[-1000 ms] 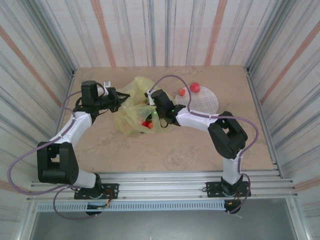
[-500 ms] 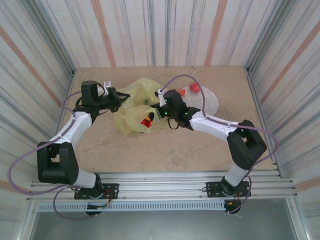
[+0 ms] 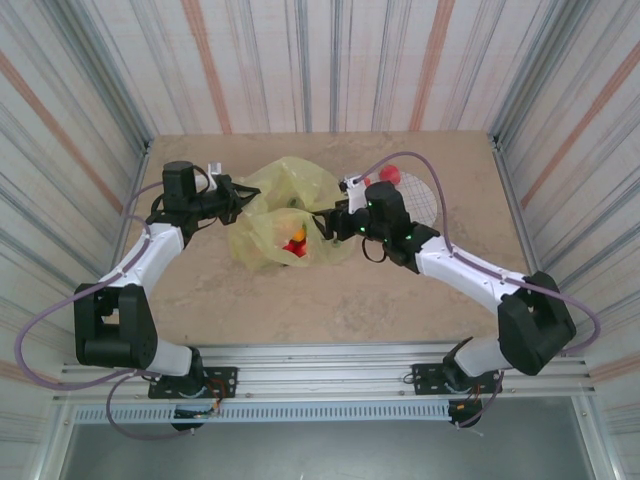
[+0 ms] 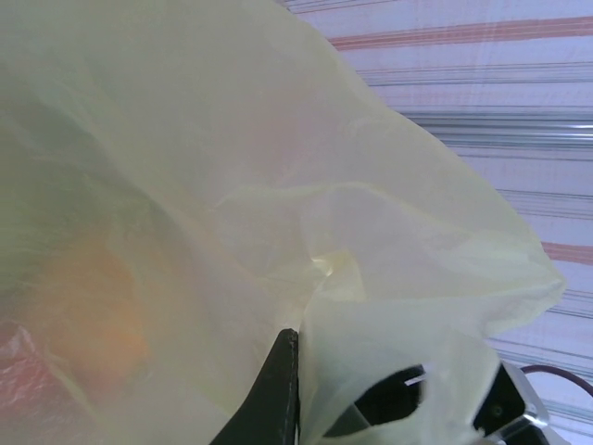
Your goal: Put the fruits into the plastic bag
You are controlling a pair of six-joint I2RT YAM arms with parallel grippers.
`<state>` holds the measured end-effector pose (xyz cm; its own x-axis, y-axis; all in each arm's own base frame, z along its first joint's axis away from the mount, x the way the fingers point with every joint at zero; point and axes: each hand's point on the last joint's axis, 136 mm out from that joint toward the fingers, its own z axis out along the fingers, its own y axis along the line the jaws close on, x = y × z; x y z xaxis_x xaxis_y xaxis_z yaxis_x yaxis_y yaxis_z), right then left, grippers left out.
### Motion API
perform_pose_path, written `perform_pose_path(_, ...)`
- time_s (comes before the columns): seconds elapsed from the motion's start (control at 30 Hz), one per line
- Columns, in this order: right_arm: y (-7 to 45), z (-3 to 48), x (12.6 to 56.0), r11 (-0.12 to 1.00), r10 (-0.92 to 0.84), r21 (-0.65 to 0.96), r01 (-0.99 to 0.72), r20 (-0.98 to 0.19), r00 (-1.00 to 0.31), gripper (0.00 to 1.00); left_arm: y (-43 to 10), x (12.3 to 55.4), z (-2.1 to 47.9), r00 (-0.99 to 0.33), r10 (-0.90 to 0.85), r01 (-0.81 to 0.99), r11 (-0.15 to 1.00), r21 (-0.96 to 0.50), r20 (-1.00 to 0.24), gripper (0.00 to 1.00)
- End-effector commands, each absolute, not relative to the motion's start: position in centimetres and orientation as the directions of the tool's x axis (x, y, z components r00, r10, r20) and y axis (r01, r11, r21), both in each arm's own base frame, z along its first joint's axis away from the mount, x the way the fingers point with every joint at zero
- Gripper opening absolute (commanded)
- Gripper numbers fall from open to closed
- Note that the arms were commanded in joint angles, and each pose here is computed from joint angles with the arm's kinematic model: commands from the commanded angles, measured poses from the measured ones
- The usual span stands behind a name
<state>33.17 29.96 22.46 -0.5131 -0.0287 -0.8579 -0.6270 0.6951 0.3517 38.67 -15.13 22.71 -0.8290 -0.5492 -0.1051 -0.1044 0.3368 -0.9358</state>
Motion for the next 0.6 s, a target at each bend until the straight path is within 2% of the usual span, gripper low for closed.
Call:
perform_pose_path(0.0,29.2,24.2,31.9,0.655,-0.049,0.312,-0.688,-0.891,-0.451,0.86,-15.3,38.3,22.5,-0.839,-0.536,-0.101,0.331,-0.938,-0.099,0.00)
perform_pose_path(0.17,25.9,25.5,32.9,0.720,-0.003,0.284,-0.633,-0.911,-0.413,0.86,-15.3,38.3,22.5,-0.839,-0.536,-0.102,0.329,-0.939,-0.097,0.00)
perform_pose_path(0.3,22.4,25.7,35.0,0.801,0.072,0.292,-0.523,-0.914,-0.399,0.87,-15.0,38.4,22.7,-0.835,-0.543,-0.104,0.325,-0.940,-0.095,0.00)
perform_pose_path(0.4,18.7,24.7,37.7,0.880,0.160,0.323,-0.347,-0.891,-0.425,0.89,-14.3,38.5,22.9,-0.822,-0.560,-0.103,0.323,-0.941,-0.102,0.00)
perform_pose_path(0.57,14.8,20.3,42.1,0.945,0.212,0.314,-0.096,-0.808,-0.550,0.88,-13.2,38.8,23.3,-0.801,-0.588,-0.104,0.317,-0.943,-0.109,0.00)
